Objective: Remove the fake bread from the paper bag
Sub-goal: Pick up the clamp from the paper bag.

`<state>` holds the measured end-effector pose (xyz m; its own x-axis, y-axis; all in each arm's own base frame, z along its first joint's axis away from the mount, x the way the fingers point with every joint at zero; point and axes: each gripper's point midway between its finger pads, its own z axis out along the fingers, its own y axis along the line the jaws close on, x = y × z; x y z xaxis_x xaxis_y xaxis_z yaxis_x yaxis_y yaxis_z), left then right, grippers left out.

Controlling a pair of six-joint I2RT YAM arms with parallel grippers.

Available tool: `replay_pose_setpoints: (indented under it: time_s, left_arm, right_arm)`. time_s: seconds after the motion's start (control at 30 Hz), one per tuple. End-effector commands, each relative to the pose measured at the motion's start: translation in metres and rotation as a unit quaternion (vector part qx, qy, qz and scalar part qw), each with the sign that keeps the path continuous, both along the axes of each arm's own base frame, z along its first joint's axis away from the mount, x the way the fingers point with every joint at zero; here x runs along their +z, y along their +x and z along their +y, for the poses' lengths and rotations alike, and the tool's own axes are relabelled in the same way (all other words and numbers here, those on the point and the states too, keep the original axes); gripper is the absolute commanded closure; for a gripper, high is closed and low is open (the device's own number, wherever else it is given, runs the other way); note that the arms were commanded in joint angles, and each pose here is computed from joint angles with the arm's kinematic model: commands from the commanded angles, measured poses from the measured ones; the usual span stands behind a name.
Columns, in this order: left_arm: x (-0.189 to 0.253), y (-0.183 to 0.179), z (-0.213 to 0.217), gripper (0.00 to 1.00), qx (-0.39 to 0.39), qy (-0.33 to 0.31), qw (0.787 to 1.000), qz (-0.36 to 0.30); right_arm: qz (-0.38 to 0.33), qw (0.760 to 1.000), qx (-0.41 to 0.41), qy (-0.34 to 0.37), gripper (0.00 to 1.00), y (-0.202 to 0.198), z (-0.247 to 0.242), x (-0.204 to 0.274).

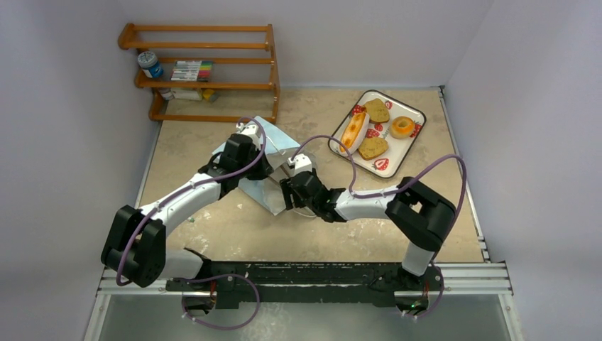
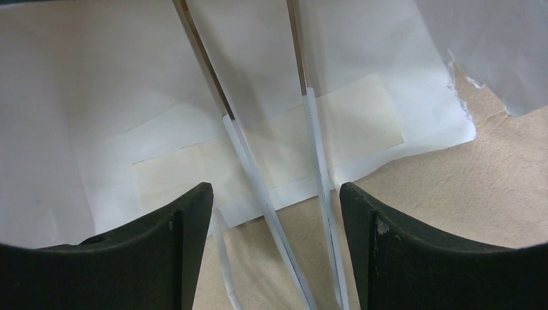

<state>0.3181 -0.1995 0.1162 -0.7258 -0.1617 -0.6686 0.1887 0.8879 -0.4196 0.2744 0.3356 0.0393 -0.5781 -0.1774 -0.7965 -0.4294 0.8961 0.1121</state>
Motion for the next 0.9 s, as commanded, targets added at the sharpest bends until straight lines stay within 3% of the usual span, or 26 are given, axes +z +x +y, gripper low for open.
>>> replay_pose_setpoints:
  time_s: [0.0, 0.3, 0.87]
  left_arm:
    - [0.021, 0.006, -0.013, 1.00, -0.022, -0.020, 0.999, -0.023]
    - [0.018, 0.002, -0.013, 1.00, -0.029, -0.017, 0.999, -0.017]
    - [0.011, -0.004, -0.012, 1.00, -0.042, -0.010, 0.999, -0.006]
  right_arm:
    - [-0.015, 1.000, 0.011, 0.007, 0.27, 0.006, 0.012, 0.000]
    - [0.000, 1.000, 0.007, 0.019, 0.33, 0.013, 0.018, -0.015]
    - [0.004, 1.000, 0.009, 0.023, 0.35, 0.034, 0.044, -0.019]
